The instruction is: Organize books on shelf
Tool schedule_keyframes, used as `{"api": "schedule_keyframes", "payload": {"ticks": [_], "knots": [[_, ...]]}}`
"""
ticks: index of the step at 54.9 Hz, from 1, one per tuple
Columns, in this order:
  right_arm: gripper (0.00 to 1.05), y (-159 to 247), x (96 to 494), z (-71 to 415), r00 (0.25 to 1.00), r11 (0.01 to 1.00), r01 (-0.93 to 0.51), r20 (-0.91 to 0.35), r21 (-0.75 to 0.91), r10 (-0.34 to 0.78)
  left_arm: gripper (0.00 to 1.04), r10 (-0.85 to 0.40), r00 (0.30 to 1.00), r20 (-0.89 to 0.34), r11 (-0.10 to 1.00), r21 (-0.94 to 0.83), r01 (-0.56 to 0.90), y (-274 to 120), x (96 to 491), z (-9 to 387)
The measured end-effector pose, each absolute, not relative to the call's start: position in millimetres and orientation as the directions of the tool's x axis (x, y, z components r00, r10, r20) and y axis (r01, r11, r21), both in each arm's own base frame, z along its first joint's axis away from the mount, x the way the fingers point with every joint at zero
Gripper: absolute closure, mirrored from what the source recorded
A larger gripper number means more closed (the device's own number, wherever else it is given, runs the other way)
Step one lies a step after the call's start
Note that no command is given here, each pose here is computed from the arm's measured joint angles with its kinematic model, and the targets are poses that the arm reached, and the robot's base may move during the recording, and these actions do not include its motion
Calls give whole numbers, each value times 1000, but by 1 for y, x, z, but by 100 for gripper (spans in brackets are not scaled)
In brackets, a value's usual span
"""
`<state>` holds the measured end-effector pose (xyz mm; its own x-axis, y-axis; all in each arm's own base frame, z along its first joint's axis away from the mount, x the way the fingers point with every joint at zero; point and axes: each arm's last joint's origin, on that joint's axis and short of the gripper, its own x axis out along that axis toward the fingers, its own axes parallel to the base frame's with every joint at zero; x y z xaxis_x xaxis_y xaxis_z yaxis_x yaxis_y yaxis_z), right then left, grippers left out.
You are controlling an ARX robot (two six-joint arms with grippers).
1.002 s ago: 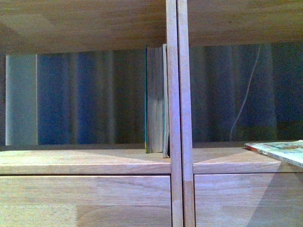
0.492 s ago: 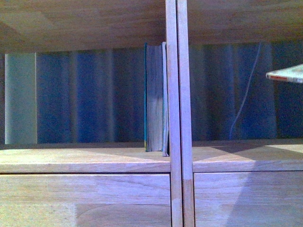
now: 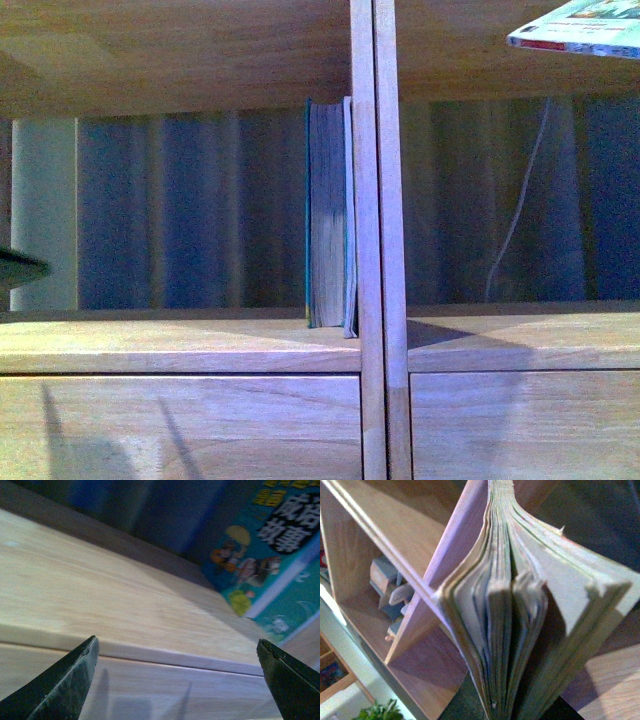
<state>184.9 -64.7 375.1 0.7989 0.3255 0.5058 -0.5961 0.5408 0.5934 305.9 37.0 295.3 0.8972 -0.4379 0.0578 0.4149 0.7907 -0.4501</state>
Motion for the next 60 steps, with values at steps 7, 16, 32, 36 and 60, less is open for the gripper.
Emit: {"api": "schedule_keyframes", "payload": {"ticks": [7,16,32,36,60], "knots": [[97,-50,180,371,775,522,-631,505,575,381,7,-617,782,88,629,-542,558,9,312,310],[97,-33,170,371,716,480,-698,541,532,441,7,-738,664,122,479,-598,643,-22,311,319],[97,4,166,370,667,445,-743,508,500,545,7,-850,485,206,295,-576,762,-69,292,333],[97,12,171,367,671,455,-740,497,496,550,7,-882,407,238,231,-535,813,-86,278,342],[97,38,181,360,637,414,-761,459,499,619,7,-922,253,293,104,-442,891,-123,250,358]]}}
